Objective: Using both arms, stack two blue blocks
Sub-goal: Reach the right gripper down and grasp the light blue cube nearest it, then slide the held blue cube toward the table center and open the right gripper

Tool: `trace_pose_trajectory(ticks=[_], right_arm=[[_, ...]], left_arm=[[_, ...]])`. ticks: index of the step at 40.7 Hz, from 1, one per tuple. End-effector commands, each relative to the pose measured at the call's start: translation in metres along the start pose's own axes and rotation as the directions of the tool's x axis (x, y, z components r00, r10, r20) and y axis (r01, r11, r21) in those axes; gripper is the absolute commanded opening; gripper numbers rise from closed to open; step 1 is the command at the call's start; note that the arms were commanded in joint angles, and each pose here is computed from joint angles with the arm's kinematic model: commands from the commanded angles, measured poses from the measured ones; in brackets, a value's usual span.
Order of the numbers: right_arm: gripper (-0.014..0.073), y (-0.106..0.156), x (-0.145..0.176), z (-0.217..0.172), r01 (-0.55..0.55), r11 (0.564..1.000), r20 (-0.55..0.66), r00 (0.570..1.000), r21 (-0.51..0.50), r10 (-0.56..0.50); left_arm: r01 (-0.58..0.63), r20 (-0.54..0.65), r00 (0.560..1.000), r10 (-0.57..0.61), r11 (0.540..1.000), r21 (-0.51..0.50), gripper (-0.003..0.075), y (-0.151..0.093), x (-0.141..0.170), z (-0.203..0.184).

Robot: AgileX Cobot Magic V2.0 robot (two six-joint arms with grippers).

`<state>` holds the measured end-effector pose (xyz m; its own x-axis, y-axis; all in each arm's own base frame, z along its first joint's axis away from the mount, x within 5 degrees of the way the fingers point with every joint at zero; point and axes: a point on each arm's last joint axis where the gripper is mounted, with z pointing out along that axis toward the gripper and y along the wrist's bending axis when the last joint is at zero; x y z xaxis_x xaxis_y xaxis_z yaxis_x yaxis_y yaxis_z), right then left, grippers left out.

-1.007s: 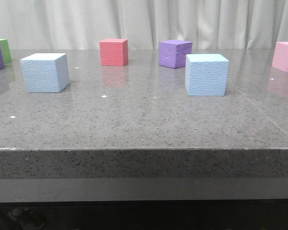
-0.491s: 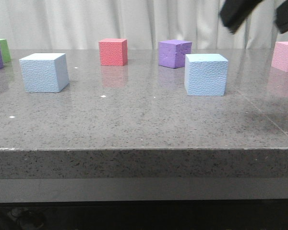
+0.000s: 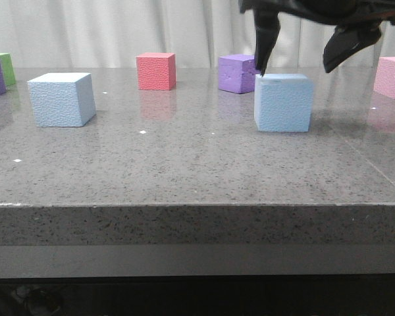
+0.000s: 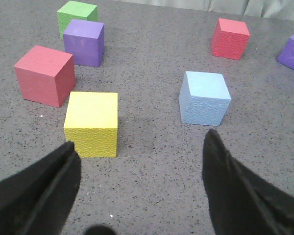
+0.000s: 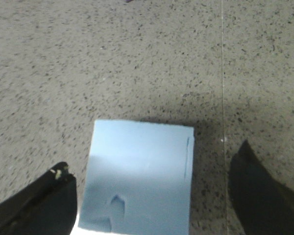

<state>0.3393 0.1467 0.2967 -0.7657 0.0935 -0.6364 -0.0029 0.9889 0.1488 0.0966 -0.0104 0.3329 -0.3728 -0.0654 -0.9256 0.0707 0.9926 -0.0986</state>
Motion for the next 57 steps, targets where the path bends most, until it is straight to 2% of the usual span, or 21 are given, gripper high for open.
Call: trace_pose_trajectory(ticks=[1, 9, 17, 19, 25, 32, 39, 50, 57], right_arm=[[0.0633, 0.006, -0.021, -0.01, 0.003, 1.0, 0.112, 0.994, -0.03, 0.0], [0.0623, 0.01, -0.019, 0.015, 0.004, 1.0, 0.073, 0.997, -0.013, -0.003], [0.0466, 0.011, -0.02, 0.013, -0.016, 0.999, 0.084, 0.996, -0.029, 0.019], [0.045, 0.015, -0.02, 0.009, -0.029, 0.999, 0.083, 0.996, -0.045, 0.033], [0.045, 0.038, -0.019, -0.008, 0.006, 0.995, 0.1, 0.995, -0.098, 0.004], [0.045, 0.079, -0.011, -0.02, 0.032, 0.984, 0.103, 0.995, -0.173, -0.014], [0.045, 0.104, -0.015, -0.012, 0.005, 0.987, 0.114, 0.993, -0.161, 0.014], [0.0461, 0.12, -0.016, 0.014, 0.02, 0.992, 0.091, 0.996, -0.121, -0.009], [0.0596, 0.121, -0.016, 0.017, 0.03, 0.993, 0.098, 0.995, -0.118, -0.019]], left_arm=[[0.001, 0.103, 0.995, -0.001, 1.0, 0.008, 0.0514, -0.001, -0.016, -0.003], [0.001, 0.103, 0.995, -0.001, 1.0, 0.008, 0.0514, -0.001, -0.016, -0.003], [0.001, 0.103, 0.995, -0.001, 1.0, 0.008, 0.0514, -0.001, -0.016, -0.003], [0.001, 0.103, 0.995, -0.001, 1.0, 0.008, 0.0514, -0.001, -0.016, -0.003], [0.001, 0.103, 0.995, -0.001, 1.0, 0.008, 0.0514, -0.001, -0.016, -0.003], [0.001, 0.103, 0.995, -0.001, 1.0, 0.008, 0.0514, -0.001, -0.016, -0.003], [0.001, 0.099, 0.995, -0.001, 1.0, 0.007, 0.0514, -0.001, -0.016, -0.003], [0.001, 0.095, 0.995, -0.001, 1.0, 0.007, 0.0514, -0.001, -0.015, -0.003], [0.001, 0.095, 0.995, -0.001, 1.0, 0.007, 0.0514, -0.001, -0.015, -0.003]])
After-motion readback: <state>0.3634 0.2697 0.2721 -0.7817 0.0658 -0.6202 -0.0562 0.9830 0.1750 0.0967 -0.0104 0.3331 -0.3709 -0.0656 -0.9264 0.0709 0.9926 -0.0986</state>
